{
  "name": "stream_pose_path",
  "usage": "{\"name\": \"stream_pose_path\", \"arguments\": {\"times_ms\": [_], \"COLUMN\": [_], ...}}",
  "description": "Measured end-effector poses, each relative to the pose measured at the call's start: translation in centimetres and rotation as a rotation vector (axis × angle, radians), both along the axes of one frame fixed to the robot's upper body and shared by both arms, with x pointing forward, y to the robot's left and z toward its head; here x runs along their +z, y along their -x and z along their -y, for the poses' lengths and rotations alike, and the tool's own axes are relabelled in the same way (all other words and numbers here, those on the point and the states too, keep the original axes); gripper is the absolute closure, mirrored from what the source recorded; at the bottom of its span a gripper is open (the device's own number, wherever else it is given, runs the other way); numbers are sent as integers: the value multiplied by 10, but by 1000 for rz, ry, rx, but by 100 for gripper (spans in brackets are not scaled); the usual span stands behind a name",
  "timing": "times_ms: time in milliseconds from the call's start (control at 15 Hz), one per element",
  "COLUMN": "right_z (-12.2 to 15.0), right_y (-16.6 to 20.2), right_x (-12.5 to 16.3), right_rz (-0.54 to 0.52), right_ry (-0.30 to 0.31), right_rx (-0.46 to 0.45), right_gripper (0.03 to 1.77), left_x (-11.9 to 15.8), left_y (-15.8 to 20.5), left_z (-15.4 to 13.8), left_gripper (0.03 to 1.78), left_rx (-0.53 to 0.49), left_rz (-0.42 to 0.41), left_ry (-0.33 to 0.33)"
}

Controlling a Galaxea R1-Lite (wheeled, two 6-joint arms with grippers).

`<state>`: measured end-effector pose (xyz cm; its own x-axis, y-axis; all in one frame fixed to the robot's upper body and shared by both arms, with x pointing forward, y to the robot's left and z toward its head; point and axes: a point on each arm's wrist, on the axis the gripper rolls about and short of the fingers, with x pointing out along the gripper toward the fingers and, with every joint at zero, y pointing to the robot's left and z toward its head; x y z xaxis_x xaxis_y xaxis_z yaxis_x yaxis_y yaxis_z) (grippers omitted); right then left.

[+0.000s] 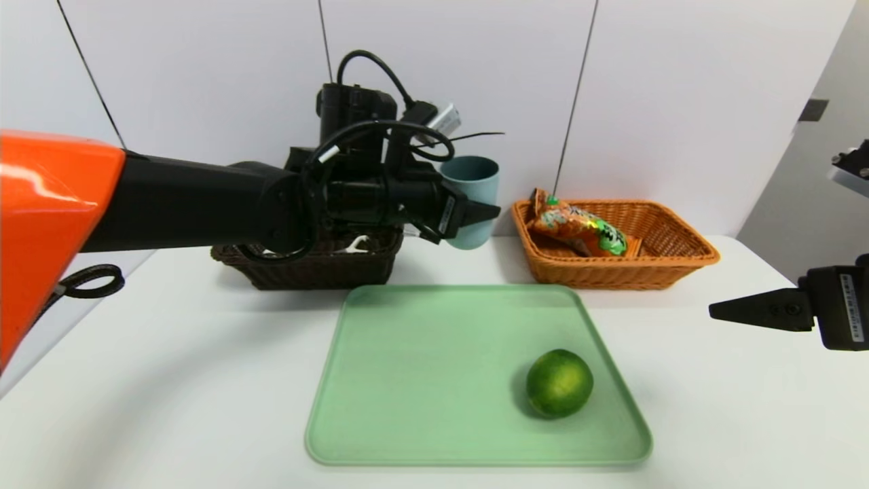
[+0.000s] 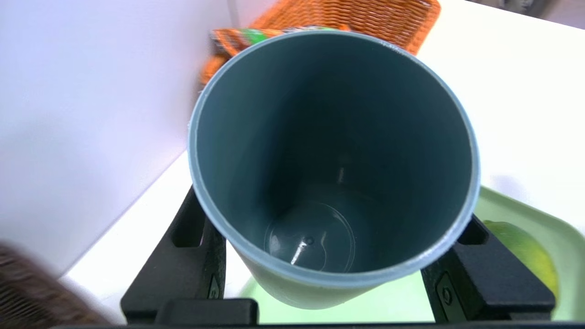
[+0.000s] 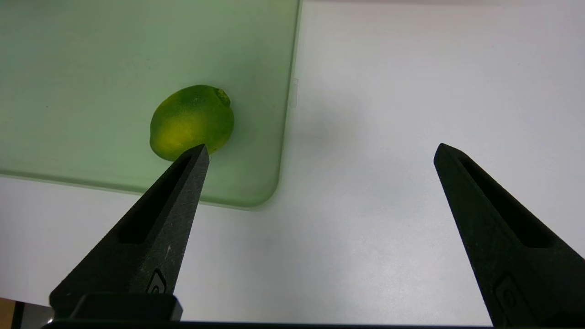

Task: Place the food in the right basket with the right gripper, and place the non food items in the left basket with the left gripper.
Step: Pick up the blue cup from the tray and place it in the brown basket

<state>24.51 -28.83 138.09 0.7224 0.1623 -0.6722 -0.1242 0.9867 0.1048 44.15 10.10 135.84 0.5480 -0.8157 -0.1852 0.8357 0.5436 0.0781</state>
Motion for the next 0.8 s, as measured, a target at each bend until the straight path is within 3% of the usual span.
{"name": "stream_pose_path", "arguments": {"times_ms": [533,800], "right_z": [1,1], "right_y": [3,4], "right_x": [-4,-5], "right_rz": [-12,-13], "right_ry": [3,5], "right_rx": [1,3], "right_gripper": [10,10], "left_x": [5,-13], "left_y": [-45,-63], "left_z": [-103,-126], "left_gripper": [69,69], "left_rx": [270,333], "left_rz": [-8,-46], "left_ry": [0,-11]}}
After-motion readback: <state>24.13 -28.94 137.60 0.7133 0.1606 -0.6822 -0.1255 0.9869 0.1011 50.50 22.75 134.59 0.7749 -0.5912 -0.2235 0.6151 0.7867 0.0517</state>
